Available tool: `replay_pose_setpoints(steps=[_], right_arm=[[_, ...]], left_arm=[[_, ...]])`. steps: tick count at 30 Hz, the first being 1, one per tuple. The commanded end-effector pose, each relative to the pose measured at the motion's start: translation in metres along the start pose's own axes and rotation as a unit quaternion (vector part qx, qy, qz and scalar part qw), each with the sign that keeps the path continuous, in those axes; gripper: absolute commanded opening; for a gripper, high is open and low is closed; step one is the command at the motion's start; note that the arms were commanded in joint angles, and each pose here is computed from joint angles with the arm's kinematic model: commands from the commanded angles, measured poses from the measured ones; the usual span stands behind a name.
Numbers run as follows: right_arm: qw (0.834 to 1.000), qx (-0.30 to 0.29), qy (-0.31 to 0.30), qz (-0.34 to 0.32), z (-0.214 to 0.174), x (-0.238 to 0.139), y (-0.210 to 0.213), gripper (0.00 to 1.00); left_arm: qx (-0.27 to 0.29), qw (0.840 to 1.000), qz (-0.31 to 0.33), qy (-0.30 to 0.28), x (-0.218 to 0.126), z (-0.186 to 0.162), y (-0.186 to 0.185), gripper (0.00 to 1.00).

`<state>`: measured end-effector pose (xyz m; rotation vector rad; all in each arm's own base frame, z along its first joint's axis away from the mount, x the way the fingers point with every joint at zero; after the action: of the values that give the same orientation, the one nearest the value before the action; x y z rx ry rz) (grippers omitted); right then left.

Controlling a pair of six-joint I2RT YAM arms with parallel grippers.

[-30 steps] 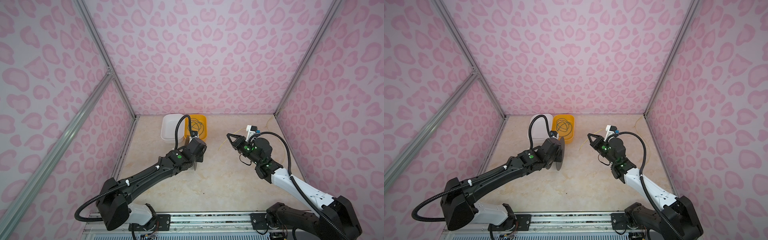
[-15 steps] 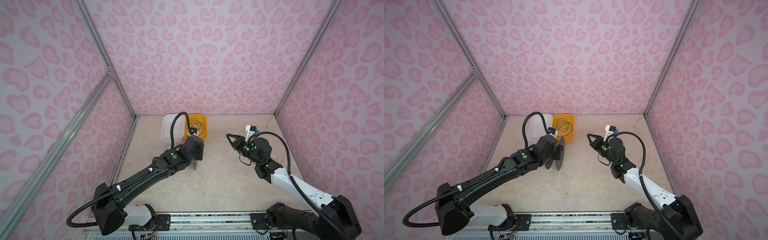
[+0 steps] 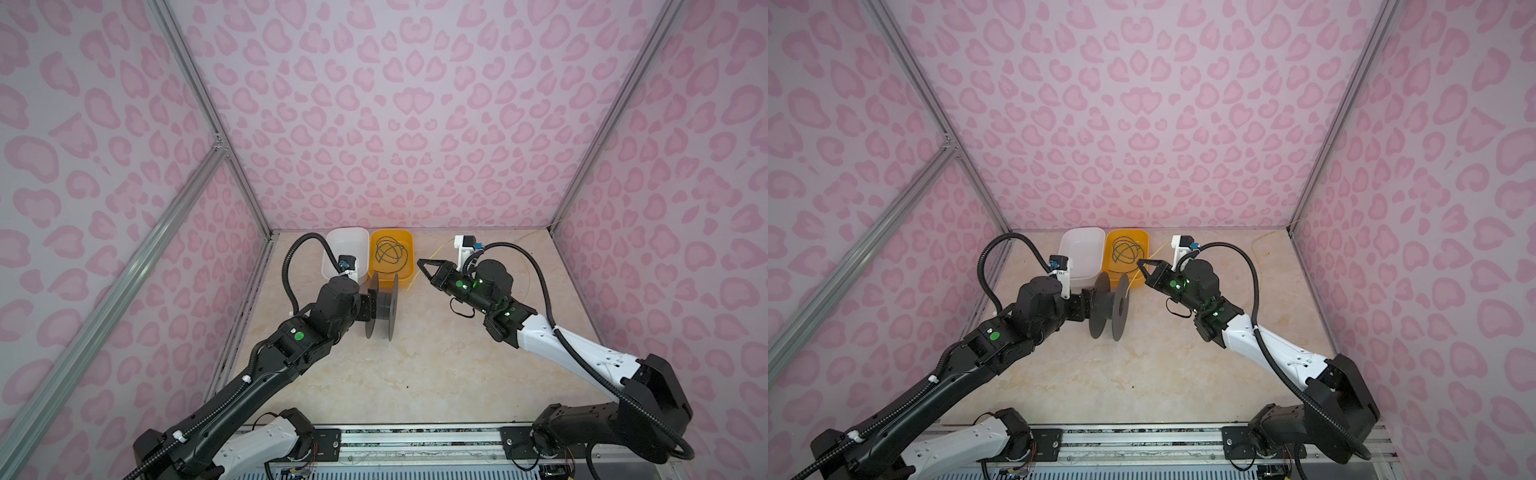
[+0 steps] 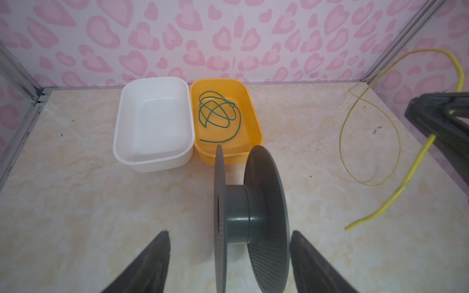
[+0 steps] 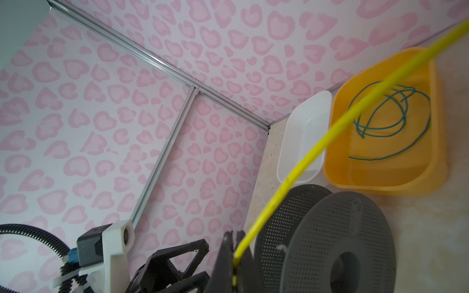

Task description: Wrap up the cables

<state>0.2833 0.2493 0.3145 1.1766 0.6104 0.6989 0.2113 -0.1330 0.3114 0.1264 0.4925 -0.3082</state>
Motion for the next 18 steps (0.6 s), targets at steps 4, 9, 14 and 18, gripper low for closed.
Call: replay_pose_setpoints(steps=[4,9,14,18], right_arm=[[0.999,-0.022,0.034,0.005,-0.014,0.044,0.006,0.00],[0.998,-0.023,0.054,-0.008,-0.021,0.069,-0.004,0.00],[0.997,-0.017,0.073,-0.024,-0.032,0.082,-0.021,0.00],[0.996,-0.015,0.080,-0.032,-0.038,0.088,-0.029,0.00]], left_arm=[[-0.059,0.996,-0.060,-0.035,-0.007,-0.005,0.014,0.82],[-0.086,0.992,-0.091,-0.011,0.000,-0.013,0.022,0.82],[-0.078,0.988,-0.131,-0.005,0.007,-0.013,0.016,0.82],[-0.075,0.988,-0.136,0.019,0.020,-0.018,0.013,0.79]])
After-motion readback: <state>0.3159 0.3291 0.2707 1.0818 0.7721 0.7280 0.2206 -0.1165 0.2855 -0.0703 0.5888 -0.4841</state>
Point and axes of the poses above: each gripper's point midway between its finger pads, its own x axis out along the fingers, its own y axis along the line the jaws close on, z = x × y, the point moved 9 cm from there along -x, back along the fingers, and after that the axes turned 14 degrees about x, right-handed, at the moved point
